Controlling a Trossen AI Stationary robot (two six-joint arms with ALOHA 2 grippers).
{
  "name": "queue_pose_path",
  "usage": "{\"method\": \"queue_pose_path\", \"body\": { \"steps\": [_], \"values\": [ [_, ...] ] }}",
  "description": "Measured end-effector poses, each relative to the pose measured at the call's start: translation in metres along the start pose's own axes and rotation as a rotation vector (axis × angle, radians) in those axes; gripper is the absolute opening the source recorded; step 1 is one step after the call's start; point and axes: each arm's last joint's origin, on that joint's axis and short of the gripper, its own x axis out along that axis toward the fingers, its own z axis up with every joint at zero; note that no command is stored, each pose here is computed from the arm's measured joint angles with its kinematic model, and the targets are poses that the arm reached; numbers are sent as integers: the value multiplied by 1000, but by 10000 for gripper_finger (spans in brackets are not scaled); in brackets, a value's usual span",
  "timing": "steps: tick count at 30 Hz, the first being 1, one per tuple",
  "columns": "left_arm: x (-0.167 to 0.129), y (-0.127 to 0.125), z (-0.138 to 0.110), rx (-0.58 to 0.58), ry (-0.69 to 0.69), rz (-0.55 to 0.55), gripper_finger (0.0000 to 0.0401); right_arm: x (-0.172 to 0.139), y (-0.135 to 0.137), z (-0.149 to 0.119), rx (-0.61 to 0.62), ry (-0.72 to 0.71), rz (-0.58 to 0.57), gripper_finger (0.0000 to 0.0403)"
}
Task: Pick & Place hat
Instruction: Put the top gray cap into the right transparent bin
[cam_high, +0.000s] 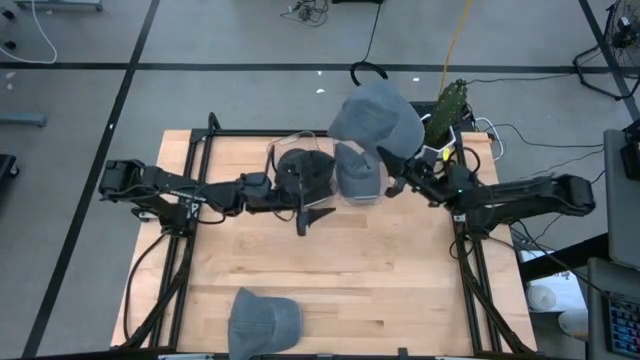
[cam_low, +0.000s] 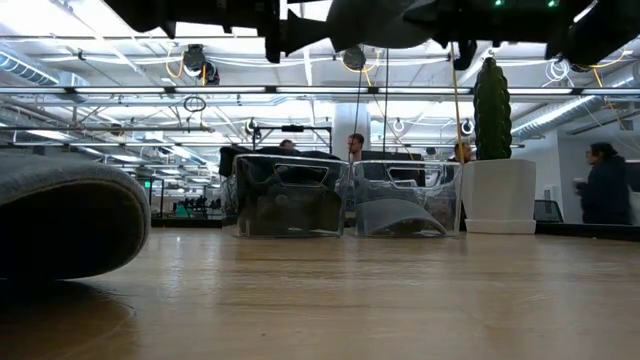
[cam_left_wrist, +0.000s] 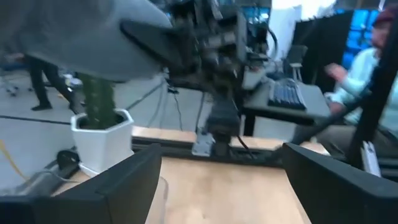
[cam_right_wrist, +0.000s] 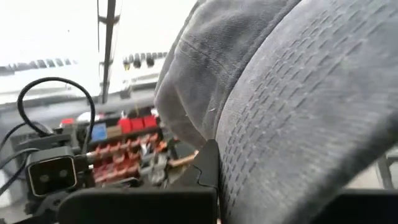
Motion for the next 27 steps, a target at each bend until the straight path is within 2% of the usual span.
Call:
{"method": "queue_pose_path", "body": {
  "steps": [4, 8, 13, 17, 20, 23, 27],
  "values": [
    [0, 9, 2, -33, -20, 64, 340, 8, 3, -11, -25, -55, 12, 0],
    [1, 15, 4, -105, -41, 109, 340, 16, 5, -21, -78, -28, 13, 0],
    [1, 25, 5, -329, -79, 169, 340, 21, 9, -22, -81, -31, 64, 0],
    [0, 37, 11, -425, -164, 222, 340, 26, 14, -16, -100, -59, 98, 0],
    [-1, 47, 18, -513, -242, 210, 340, 32, 17, -7, -135, -94, 98, 0],
    [-1, 54, 23, -611, -250, 134, 340, 41, 23, 1, -147, -113, 135, 0],
    [4, 55, 31, -654, -268, 81, 340, 51, 27, -8, -175, -58, 150, 0]
  ]
}}
